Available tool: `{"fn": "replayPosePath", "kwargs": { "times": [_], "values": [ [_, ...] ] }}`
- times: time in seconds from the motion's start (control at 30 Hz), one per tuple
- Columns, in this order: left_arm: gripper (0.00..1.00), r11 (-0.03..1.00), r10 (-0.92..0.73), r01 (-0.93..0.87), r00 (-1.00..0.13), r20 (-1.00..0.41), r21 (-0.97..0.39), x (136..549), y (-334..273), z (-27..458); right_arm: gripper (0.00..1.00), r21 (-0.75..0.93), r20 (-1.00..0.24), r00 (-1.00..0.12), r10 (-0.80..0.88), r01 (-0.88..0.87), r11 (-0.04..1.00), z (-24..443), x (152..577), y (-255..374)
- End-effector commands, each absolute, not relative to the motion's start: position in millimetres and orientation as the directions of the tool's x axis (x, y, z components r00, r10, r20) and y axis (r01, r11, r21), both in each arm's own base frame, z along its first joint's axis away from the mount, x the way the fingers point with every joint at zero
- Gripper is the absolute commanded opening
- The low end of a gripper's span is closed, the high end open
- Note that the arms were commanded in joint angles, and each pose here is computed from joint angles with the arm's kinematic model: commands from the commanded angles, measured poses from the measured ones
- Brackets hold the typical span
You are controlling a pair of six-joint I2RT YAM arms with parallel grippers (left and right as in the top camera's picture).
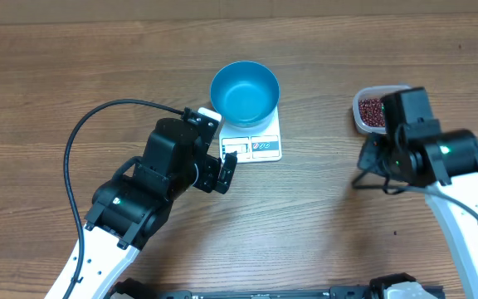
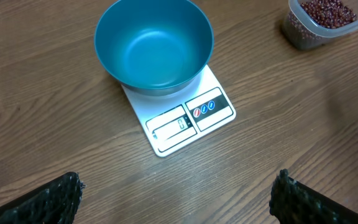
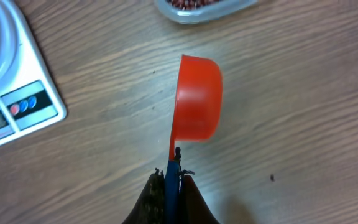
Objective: Scoop item into bowl and weigh 150g on scale
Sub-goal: 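Move the right gripper with the scoop toward the bean tub, then lower the red scoop into the beans with the right gripper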
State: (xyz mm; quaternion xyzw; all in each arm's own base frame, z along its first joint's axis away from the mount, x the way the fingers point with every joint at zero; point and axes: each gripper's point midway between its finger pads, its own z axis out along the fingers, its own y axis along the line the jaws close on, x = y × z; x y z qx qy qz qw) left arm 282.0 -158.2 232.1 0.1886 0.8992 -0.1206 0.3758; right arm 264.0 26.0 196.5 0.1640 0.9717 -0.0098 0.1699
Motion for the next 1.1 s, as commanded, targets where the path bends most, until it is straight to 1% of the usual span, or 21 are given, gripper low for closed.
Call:
{"fn": "replayPosePath", "kwargs": {
  "times": [0.0, 0.17, 0.33, 0.47, 0.6, 0.7, 0.9, 1.0, 1.07],
  "values": [
    [1.00, 0.905, 0.252, 0.422, -0.647, -0.720, -0.062, 283.6, -154.5, 229.8, 0.04, -0.011, -0.401, -0.868, 0.292, 0.324, 0.946, 205.2, 280.6, 17.4],
    [1.00, 0.905, 0.252, 0.422, -0.647, -0.720, -0.062, 283.6, -154.5, 229.8, 0.04, -0.061, -0.484, -0.857, 0.175, 0.232, 0.971, 214.1, 302.9, 14.7],
    [1.00, 0.905, 0.252, 0.422, -0.647, -0.720, -0.062, 283.6, -154.5, 229.8, 0.04, -0.154, -0.556, -0.826, 0.097, 0.216, 0.964, 226.0, 318.0, 1.3],
    [1.00, 0.905, 0.252, 0.422, -0.646, -0.720, -0.062, 283.6, -154.5, 229.8, 0.04, -0.243, -0.588, -0.808, 0.035, 0.218, 0.945, 233.1, 327.3, -11.1],
    [1.00, 0.905, 0.252, 0.422, -0.646, -0.720, -0.062, 283.6, -154.5, 229.8, 0.04, -0.312, -0.577, -0.815, -0.054, 0.159, 0.937, 233.3, 335.9, -14.0],
    [1.00, 0.905, 0.252, 0.422, -0.646, -0.720, -0.062, 283.6, -154.5, 229.8, 0.04, -0.338, -0.561, -0.824, -0.079, 0.141, 0.930, 229.3, 340.6, -19.0],
    [1.00, 0.905, 0.252, 0.422, -0.647, -0.720, -0.062, 283.6, -154.5, 229.8, 0.04, -0.350, -0.525, -0.851, -0.029, 0.185, 0.918, 212.8, 348.2, -41.8],
    [0.99, 0.905, 0.252, 0.422, -0.647, -0.720, -0.062, 283.6, -154.5, 229.8, 0.04, -0.339, -0.514, -0.858, 0.003, 0.206, 0.918, 206.1, 350.2, -52.1],
    [0.99, 0.905, 0.252, 0.422, -0.647, -0.720, -0.062, 283.6, -154.5, 229.8, 0.04, -0.310, -0.505, -0.863, 0.006, 0.188, 0.932, 201.7, 352.3, -53.3]
  ]
}}
